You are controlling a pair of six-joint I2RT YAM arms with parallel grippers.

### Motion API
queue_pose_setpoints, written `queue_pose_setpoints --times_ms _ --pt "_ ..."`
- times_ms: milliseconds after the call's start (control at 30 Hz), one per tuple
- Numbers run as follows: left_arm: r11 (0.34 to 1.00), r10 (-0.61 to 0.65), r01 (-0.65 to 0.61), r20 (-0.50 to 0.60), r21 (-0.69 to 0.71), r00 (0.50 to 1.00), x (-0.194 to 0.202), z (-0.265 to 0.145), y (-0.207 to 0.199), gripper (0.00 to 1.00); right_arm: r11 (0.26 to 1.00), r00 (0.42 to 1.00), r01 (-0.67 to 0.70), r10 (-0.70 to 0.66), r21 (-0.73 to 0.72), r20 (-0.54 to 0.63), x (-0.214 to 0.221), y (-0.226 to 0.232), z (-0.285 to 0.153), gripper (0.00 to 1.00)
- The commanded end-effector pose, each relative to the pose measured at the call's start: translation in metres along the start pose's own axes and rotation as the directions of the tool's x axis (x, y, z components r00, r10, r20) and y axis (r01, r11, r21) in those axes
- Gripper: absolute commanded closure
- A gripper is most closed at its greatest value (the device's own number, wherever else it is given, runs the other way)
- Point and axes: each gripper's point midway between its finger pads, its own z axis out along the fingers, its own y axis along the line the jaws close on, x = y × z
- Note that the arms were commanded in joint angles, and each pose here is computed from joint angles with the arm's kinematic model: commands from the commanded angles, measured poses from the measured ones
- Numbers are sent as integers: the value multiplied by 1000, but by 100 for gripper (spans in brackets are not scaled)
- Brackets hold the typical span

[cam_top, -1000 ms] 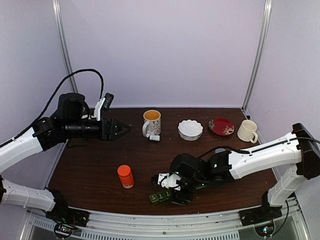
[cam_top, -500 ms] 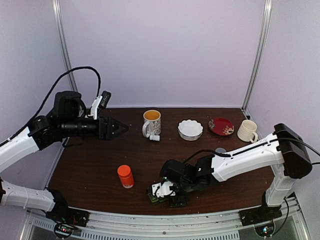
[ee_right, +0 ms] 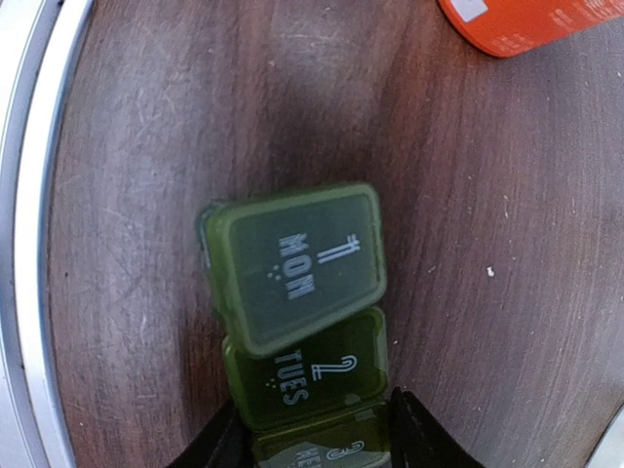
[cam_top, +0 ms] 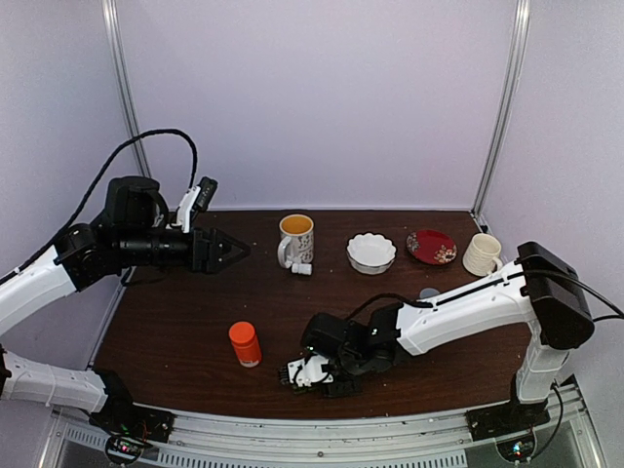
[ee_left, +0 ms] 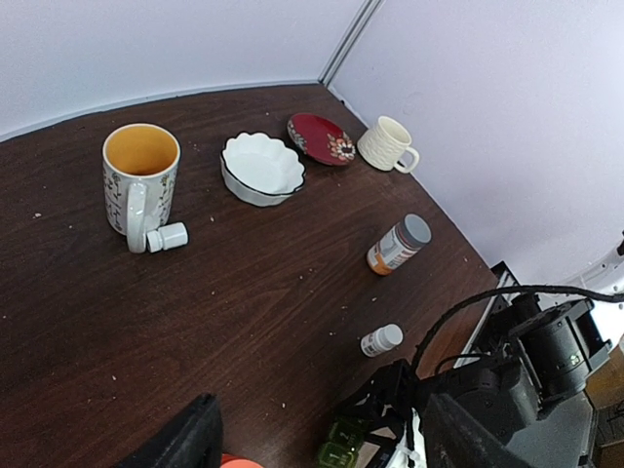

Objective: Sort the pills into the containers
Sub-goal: Pick up the pill container from the center of the board, then pass from the right arm to the left

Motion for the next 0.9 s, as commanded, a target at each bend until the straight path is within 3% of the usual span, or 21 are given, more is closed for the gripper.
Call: queue_pose_setpoints --times_ms 0,200,367,467,600,700,867 --pt "999 28 -29 36 17 999 -14 -4 -7 26 1000 1000 -9 9 12 1 -1 -1 -2 58" --pt "999 27 -28 28 26 999 -15 0 -9 26 993 984 -118 115 12 139 -18 -8 -25 70" --pt "999 32 -33 40 31 999 -20 -2 -11 26 942 865 -333 323 -44 383 -42 -38 -71 72" --pt "998 34 -36 49 46 998 -23 -3 -15 26 881 730 -459 448 -116 516 -53 -62 -104 72" --pt "995 34 -42 81 94 996 -31 -5 -25 26 753 466 -602 600 -265 650 -66 -103 -154 74" --pt "988 34 -51 117 146 993 -40 -8 -36 26 687 299 -608 662 -398 688 -76 -120 -189 74" --pt "964 33 -79 178 256 983 -56 -11 -58 24 626 161 -589 710 -511 685 -95 -136 -229 74"
